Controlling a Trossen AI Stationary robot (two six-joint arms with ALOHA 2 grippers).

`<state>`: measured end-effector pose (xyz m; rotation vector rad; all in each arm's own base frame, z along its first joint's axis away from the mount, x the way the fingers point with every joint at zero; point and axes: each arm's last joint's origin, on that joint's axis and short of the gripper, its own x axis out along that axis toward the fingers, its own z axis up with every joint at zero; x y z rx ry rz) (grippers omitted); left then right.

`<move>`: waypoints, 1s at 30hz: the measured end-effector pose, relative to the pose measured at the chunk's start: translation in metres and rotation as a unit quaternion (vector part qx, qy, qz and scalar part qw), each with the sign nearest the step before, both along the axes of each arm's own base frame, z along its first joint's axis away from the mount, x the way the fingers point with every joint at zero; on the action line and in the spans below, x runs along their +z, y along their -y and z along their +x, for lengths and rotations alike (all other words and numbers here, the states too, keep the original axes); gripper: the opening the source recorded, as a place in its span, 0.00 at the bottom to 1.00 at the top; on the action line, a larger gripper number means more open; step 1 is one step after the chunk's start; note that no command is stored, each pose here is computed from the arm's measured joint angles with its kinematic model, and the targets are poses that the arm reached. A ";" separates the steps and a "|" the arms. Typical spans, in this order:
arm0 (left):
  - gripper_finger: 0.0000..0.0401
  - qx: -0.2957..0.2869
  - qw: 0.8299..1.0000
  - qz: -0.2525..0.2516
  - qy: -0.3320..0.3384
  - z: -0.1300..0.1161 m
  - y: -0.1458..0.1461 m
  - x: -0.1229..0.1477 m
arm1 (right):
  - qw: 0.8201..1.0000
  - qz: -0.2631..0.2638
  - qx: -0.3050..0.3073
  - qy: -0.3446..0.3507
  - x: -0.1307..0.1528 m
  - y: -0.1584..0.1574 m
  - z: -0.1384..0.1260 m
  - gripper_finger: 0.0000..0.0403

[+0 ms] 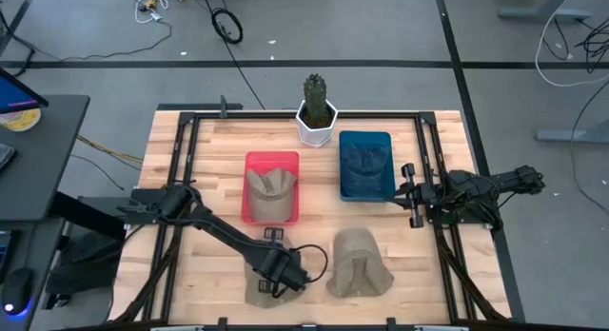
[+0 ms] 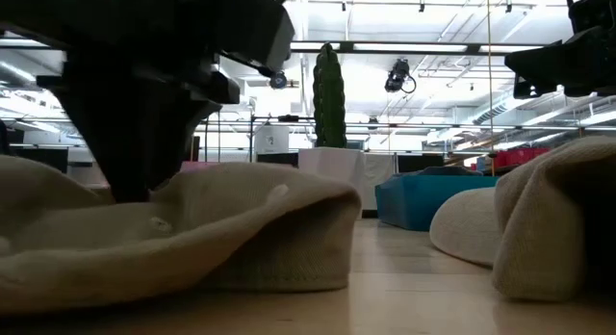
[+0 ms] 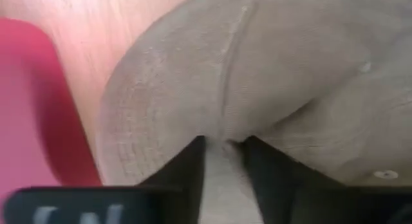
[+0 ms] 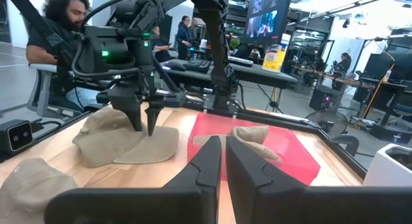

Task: Pick & Place hat
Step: Put the left brown cap into the red bin

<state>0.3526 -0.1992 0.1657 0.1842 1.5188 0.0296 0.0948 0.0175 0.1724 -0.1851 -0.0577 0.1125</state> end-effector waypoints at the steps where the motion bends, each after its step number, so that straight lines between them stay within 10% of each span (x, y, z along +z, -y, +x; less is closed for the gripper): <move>1: 0.23 -0.004 1.000 -0.003 -0.001 0.000 0.000 0.000 | 1.000 0.000 0.000 0.000 0.000 0.000 0.000 0.06; 5: 0.03 -0.018 1.000 -0.007 -0.001 0.001 0.001 -0.001 | 1.000 0.000 0.000 0.000 0.000 0.000 0.000 0.06; 30: 0.01 -0.119 0.989 0.053 -0.065 -0.009 0.007 0.087 | 1.000 0.000 0.002 0.000 0.000 0.000 0.000 0.06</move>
